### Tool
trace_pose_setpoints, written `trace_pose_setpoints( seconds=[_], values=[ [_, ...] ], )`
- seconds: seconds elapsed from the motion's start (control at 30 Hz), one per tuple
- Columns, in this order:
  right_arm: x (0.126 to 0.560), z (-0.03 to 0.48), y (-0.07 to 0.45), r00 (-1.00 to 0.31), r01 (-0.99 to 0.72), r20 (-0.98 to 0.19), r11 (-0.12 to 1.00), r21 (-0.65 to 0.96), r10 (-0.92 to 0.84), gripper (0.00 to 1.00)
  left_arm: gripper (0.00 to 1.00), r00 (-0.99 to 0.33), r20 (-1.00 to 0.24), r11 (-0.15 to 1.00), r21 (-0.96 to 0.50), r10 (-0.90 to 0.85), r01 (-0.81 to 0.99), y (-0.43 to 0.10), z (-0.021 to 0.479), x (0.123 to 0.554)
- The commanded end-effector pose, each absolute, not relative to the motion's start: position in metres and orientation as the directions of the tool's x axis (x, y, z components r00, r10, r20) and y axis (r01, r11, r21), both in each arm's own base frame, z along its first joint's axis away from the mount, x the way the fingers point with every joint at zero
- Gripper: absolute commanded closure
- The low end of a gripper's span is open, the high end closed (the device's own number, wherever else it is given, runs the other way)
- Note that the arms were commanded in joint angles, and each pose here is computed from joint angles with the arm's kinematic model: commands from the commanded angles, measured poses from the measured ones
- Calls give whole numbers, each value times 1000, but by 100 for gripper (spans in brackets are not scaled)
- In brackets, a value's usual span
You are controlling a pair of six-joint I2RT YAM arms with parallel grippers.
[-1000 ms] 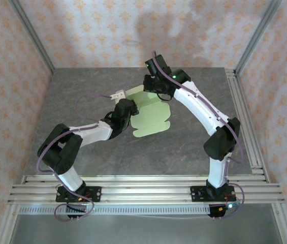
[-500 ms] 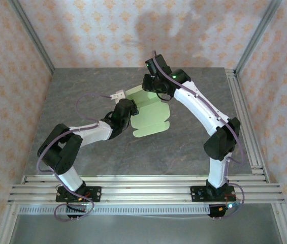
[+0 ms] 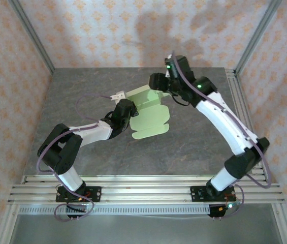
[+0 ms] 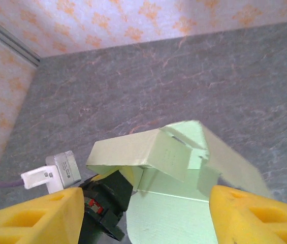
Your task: Fold the paper box
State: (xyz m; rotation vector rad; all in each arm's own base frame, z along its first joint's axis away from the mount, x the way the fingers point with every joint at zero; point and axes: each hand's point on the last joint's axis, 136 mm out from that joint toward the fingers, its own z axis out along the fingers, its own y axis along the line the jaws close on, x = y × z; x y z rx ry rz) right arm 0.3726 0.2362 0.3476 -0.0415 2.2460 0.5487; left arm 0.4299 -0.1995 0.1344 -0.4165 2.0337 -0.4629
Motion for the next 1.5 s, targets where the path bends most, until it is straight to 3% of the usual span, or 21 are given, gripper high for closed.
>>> trace_pose_setpoints(
  seconds=[0.0, 0.23, 0.53, 0.73, 1.23, 1.47],
  values=[
    [378, 350, 211, -680, -251, -709, 848, 467, 189, 33, 100, -488, -739, 859, -509, -465, -48, -205, 152, 428],
    [383, 309, 179, -790, -283, -575, 706, 649, 212, 40, 100, -546, -702, 810, -583, -458, 70, -223, 149, 419],
    [375, 291, 197, -805, -442, -586, 563, 698, 95, 45, 100, -567, -702, 797, -591, -431, 126, -234, 152, 419],
    [366, 280, 210, -812, -481, -584, 554, 679, 12, 56, 100, -569, -701, 799, -589, -429, 124, -237, 155, 423],
    [350, 259, 231, -797, -545, -583, 600, 586, -155, 57, 100, -577, -703, 808, -577, -415, 122, -236, 154, 423],
    [354, 237, 231, -774, -546, -581, 729, 413, -250, 59, 100, -582, -698, 806, -580, -417, 118, -237, 153, 423]
  ],
)
